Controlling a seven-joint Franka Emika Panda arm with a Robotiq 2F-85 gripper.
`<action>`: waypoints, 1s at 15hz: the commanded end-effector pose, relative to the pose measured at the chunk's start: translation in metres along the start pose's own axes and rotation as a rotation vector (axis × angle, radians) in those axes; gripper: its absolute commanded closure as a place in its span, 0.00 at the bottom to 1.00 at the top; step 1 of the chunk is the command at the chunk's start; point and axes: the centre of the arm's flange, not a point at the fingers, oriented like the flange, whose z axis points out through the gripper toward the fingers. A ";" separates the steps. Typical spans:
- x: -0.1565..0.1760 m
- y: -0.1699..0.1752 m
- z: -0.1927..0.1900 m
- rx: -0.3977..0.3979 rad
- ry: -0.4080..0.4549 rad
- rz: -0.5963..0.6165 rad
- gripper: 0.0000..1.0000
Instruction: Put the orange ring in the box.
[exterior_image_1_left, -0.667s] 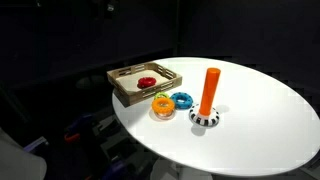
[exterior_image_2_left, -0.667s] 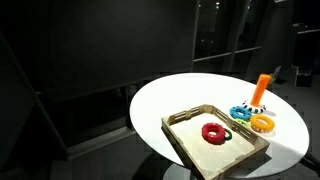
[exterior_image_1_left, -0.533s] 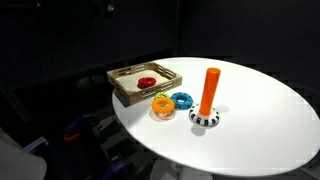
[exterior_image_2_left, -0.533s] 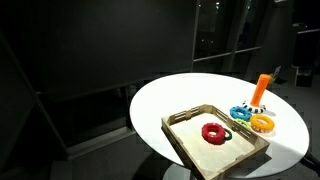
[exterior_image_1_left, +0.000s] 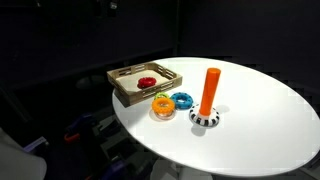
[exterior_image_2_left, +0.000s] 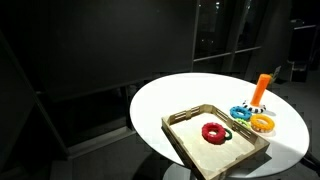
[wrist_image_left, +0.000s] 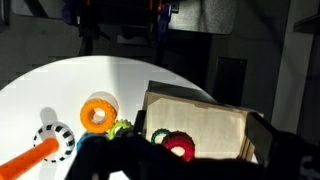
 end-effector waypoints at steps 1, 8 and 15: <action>0.021 0.013 -0.025 -0.001 0.060 0.060 0.00; 0.053 0.086 -0.040 -0.044 0.159 0.258 0.00; 0.071 0.153 0.008 0.058 0.122 0.361 0.00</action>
